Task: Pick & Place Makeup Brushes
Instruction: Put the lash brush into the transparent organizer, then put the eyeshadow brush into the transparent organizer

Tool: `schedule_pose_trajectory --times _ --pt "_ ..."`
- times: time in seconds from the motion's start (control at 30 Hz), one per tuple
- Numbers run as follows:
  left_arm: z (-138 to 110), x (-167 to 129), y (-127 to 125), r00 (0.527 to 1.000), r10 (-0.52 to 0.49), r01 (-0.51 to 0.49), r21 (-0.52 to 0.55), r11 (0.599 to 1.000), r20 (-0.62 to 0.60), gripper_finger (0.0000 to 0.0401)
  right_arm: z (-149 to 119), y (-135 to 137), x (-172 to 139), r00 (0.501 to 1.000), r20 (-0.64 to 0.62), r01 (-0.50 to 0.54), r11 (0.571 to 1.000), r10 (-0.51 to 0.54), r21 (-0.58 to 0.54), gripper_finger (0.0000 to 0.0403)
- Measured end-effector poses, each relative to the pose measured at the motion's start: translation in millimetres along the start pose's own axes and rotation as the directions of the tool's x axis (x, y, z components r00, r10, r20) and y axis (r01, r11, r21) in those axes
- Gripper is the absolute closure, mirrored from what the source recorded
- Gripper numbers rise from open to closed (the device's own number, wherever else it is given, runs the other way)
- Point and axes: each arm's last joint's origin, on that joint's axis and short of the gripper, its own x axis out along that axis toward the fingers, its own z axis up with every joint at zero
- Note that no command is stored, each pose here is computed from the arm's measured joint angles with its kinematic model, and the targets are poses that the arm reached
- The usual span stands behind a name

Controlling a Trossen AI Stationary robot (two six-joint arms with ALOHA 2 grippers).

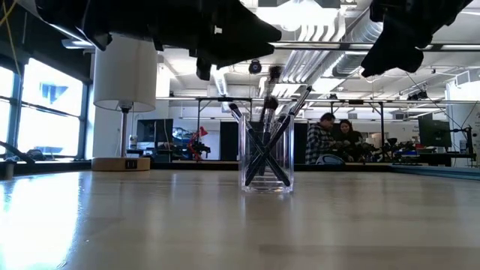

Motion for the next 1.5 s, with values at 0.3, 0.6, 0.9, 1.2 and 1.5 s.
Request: schedule_pose_trajectory --times 0.3,0.6,0.9,1.2,1.5 --pt "6 -2 3 1.000 0.008 -0.007 0.085 0.996 -0.013 0.0135 8 2 0 0.994 0.105 0.017 0.995 -0.027 0.100 0.0269" --pt "68 -50 40 0.962 0.192 -0.134 0.276 0.952 -0.196 0.0135 13 5 0 0.987 0.158 -0.028 0.972 -0.010 0.235 0.0269" --pt "90 -110 78 0.858 0.285 -0.150 0.321 0.935 -0.427 0.0333 39 25 36 0.933 0.359 -0.031 0.982 -0.039 0.187 0.0271" --pt "77 -143 88 0.852 0.192 -0.079 0.244 0.967 -0.487 0.0397 95 19 123 0.964 0.217 0.124 0.982 -0.154 0.143 0.0292" --pt "64 -151 92 0.841 0.176 -0.113 0.152 0.982 -0.512 0.0399 171 -14 194 0.976 -0.068 0.216 0.969 -0.209 0.119 0.0295"
